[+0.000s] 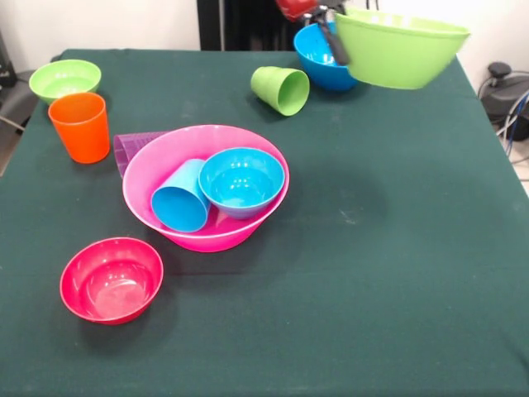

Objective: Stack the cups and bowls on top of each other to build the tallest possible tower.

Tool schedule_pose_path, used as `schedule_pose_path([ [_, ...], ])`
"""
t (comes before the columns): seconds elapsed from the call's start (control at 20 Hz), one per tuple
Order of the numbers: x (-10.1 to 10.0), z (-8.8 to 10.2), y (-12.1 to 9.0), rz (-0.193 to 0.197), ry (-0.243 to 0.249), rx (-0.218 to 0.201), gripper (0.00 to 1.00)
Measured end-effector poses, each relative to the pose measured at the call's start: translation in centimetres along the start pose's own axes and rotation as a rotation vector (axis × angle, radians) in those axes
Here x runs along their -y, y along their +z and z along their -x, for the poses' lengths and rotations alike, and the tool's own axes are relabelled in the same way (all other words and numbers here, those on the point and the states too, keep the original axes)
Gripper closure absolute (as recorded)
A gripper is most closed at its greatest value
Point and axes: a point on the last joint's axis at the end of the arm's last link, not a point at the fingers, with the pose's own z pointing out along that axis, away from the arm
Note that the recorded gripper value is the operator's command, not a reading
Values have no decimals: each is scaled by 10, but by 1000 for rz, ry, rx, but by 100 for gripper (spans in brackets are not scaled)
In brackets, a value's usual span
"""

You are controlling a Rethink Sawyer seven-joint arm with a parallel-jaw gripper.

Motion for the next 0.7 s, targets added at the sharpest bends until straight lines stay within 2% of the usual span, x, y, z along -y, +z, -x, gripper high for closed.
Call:
schedule_pose_path([
  [0.05,6,1,-6,-6,29,-13,100],
  [0.1,9,0,-8,-8,33,-17,100],
  [0.25,13,-4,-10,-3,20,-31,100],
  [0.55,-5,-20,3,67,-86,-29,100],
  [0.65,-15,-27,5,100,-128,-30,100],
  [0.7,-17,-28,5,107,-128,-31,100],
])
